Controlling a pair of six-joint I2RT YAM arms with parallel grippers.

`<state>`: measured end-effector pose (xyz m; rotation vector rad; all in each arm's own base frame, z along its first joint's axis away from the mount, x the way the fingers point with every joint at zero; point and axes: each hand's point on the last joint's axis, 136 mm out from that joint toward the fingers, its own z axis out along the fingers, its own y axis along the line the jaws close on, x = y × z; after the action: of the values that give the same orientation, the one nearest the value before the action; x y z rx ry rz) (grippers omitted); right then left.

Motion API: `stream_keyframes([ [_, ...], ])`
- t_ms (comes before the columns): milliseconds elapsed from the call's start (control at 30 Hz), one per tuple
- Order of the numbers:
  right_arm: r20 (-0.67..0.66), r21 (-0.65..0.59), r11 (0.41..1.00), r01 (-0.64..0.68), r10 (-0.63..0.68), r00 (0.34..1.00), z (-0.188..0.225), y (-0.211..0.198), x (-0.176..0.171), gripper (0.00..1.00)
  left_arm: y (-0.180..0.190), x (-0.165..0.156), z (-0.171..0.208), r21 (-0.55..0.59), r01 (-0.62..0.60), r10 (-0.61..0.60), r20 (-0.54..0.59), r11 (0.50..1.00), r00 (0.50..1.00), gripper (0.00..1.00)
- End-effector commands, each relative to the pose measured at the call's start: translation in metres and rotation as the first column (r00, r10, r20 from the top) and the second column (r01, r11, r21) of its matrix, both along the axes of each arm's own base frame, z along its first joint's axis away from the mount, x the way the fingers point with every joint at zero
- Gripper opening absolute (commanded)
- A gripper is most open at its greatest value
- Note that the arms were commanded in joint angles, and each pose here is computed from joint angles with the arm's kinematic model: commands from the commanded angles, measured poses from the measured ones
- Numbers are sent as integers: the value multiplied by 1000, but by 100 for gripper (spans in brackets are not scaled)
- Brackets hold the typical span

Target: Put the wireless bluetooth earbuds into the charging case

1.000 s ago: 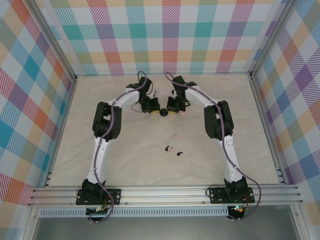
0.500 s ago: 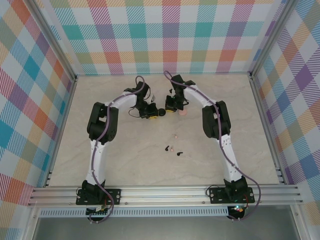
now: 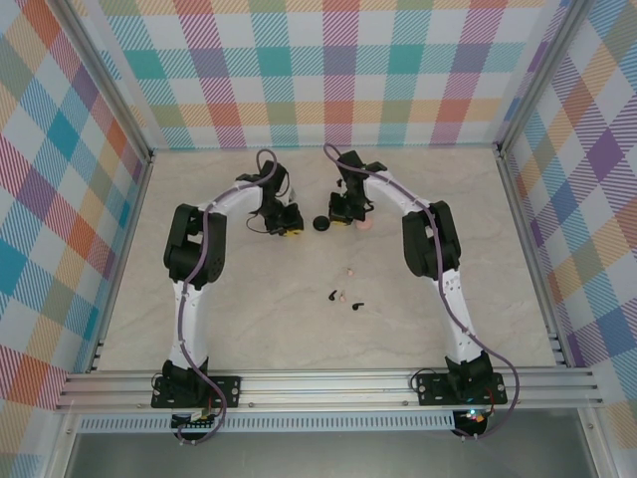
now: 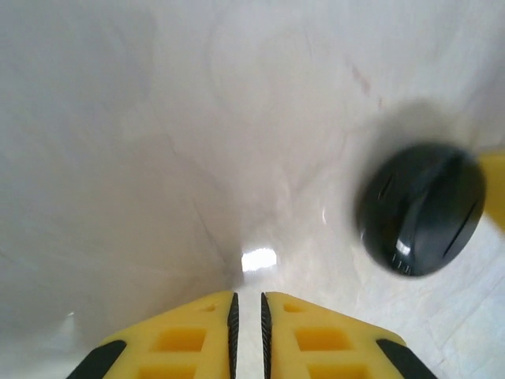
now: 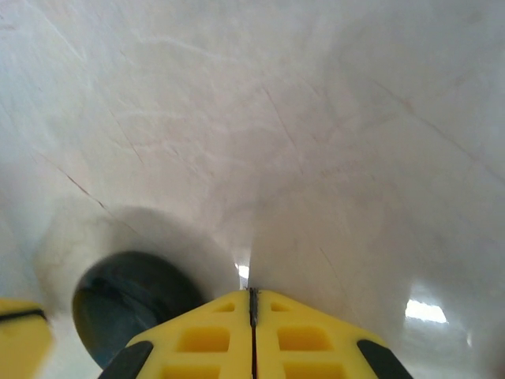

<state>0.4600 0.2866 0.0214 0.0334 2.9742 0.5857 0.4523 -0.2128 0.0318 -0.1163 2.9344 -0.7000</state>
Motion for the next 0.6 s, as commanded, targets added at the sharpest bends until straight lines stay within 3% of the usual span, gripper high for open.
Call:
stream_keyframes([
  [0, -74, -65, 998, 8, -12, 997, -6, -12, -26, 10, 8, 23, 2, 24, -31, 31, 19, 999, 999, 17],
  [233, -77, -28, 1000, -9, 7, 997, -2, -2, -33, 9, -16, 46, 1, -65, -3, 4, 20, 998, 1000, 21],
  [567, -89, 24, 1000, -5, 8, 996, -3, 10, -30, 9, -48, 39, -13, -88, 60, -61, -2, 994, 998, 25],
])
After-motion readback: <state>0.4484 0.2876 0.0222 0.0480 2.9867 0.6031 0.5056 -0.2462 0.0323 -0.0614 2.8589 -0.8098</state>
